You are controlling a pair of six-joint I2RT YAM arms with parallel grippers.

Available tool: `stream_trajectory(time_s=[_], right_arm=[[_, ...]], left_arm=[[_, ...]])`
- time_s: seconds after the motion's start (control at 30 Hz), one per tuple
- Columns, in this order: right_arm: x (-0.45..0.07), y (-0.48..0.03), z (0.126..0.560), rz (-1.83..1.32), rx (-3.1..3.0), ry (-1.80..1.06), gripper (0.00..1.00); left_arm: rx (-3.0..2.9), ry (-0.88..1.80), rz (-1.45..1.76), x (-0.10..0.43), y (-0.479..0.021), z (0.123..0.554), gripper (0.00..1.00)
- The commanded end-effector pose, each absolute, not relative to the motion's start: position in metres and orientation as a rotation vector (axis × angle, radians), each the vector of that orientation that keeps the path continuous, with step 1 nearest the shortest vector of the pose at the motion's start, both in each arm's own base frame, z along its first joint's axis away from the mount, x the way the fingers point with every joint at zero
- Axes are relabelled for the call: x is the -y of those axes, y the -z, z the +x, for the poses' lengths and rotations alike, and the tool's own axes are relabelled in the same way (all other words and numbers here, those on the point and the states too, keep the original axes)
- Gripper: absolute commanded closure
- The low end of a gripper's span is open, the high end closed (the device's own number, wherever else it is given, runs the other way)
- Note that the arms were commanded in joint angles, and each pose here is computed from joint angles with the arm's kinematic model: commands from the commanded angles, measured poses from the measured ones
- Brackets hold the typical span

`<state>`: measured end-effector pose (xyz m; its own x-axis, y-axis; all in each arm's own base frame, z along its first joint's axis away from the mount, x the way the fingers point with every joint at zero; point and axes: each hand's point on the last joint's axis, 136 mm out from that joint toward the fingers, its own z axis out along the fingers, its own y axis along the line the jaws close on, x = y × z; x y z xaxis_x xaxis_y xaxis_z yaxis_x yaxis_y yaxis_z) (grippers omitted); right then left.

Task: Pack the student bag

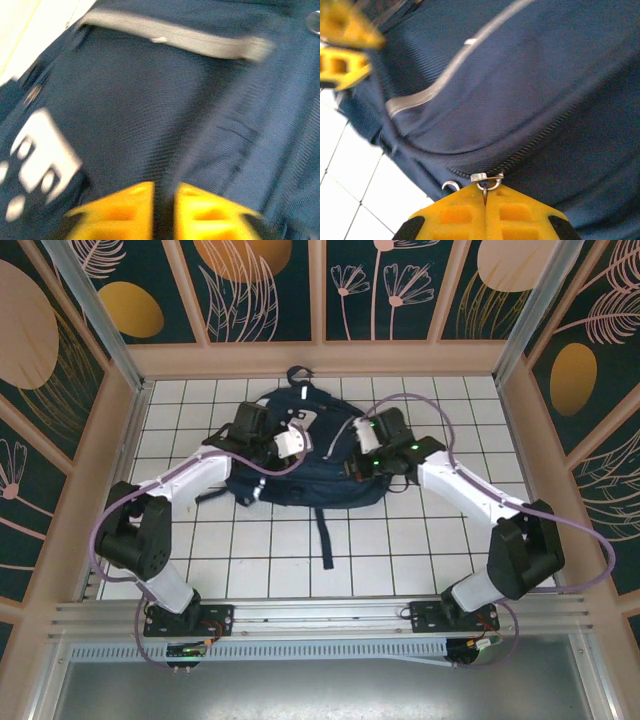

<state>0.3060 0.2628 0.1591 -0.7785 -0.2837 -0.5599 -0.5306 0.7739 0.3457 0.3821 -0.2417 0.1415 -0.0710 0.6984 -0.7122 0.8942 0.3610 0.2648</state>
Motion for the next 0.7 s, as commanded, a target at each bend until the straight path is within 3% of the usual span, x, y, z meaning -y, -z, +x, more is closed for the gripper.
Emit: stream_trajectory(time_s=[0.0,0.07,0.23,0.47,0.67], right_arm=[[-0.315,-0.174,0.285,-0.750,-2.414,-0.875,1.00],[-0.330,-0.175,0.290,-0.744,-2.392,-0.916,1.00],[-0.351,-0.174,0.304,-0.750,-2.353,-0.977,1.00],[-0.362,-0.172,0.313,-0.757,-2.338,-0.999,1.00],[-0.369,-0.172,0.317,-0.743,-2.329,-1.034,1.00]], left_arm=[[-1.864,0.083,0.835,0.191,-0.202,0.448,0.27],[-1.915,0.135,0.645,0.182,-0.215,0.451,0.01],[-2.175,0.371,0.062,0.162,-0.208,0.434,0.01],[-2.431,0.780,-0.186,0.198,-0.172,0.396,0.02],[-2.494,0.937,-0.452,0.214,-0.153,0.387,0.13]])
